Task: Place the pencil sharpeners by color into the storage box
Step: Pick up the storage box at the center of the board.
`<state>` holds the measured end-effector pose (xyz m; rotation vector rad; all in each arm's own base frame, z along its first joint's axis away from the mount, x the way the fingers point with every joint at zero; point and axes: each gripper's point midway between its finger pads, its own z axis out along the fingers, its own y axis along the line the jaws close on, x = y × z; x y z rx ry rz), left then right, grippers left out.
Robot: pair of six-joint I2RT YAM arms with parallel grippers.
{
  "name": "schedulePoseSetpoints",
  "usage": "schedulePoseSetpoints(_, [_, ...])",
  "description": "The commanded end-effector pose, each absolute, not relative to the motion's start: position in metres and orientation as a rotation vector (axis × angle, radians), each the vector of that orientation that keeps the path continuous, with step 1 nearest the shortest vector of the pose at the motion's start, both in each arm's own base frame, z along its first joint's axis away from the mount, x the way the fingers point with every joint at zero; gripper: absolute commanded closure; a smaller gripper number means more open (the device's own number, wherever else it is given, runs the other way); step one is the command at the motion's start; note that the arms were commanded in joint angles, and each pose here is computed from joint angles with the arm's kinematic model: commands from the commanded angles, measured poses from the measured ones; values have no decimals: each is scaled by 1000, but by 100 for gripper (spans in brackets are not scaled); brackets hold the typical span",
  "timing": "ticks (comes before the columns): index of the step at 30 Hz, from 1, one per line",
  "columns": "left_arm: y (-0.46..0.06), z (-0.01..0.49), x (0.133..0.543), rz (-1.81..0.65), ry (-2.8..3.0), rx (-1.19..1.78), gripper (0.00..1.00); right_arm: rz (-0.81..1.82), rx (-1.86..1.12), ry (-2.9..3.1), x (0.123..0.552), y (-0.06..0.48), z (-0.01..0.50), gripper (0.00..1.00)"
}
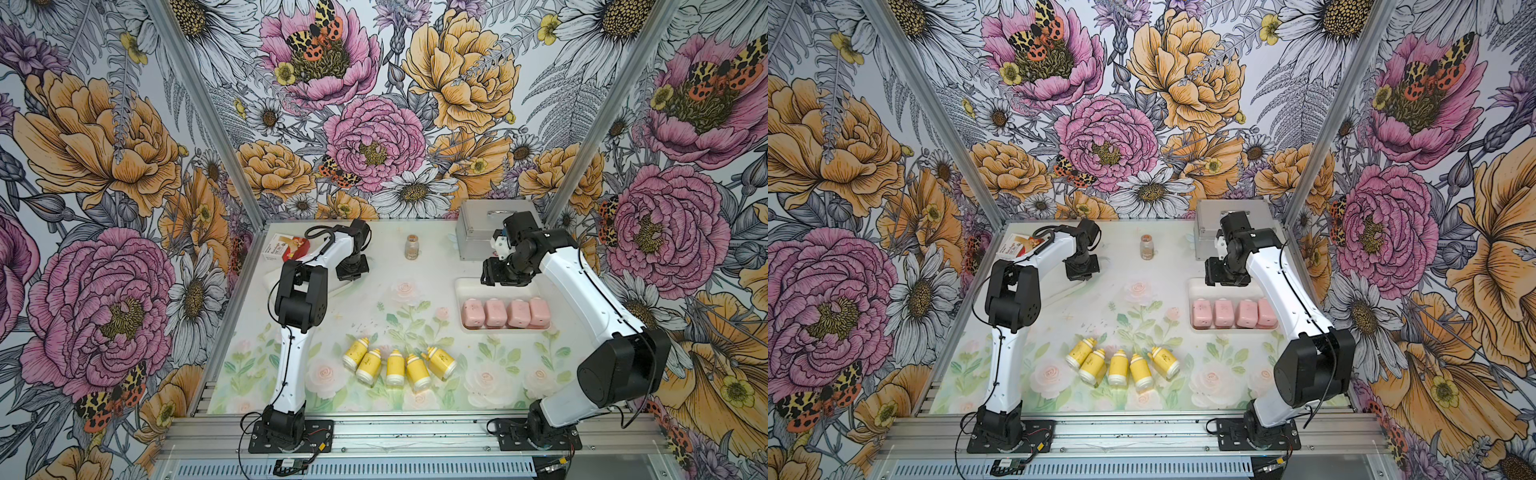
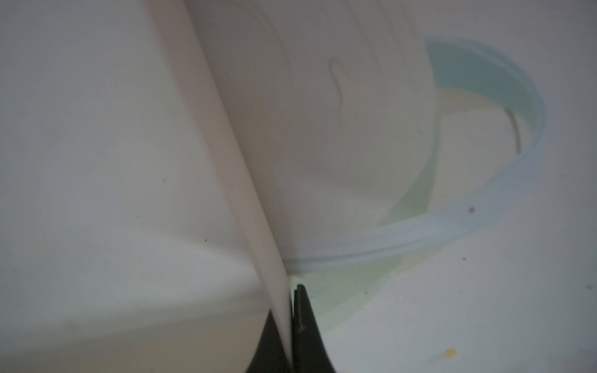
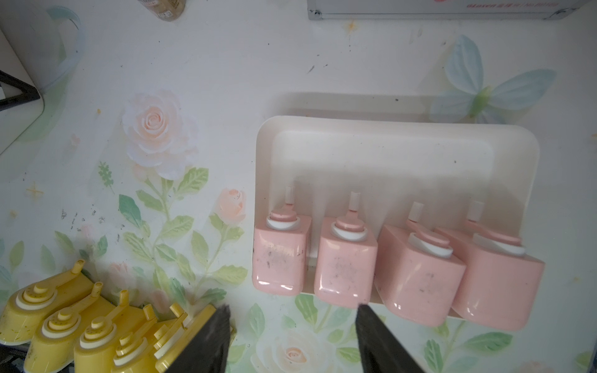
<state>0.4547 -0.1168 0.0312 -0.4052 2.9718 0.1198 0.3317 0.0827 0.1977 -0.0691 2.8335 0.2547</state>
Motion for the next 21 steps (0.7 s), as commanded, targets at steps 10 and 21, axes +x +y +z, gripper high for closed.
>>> schedulePoseSetpoints(10, [-138, 66, 409, 180, 2942, -224, 100, 236, -82, 2813, 337, 84, 199, 36])
schedulePoseSetpoints(21, [-165, 78, 336, 112, 2997, 108, 100, 217, -67, 2805, 329, 80, 201, 36])
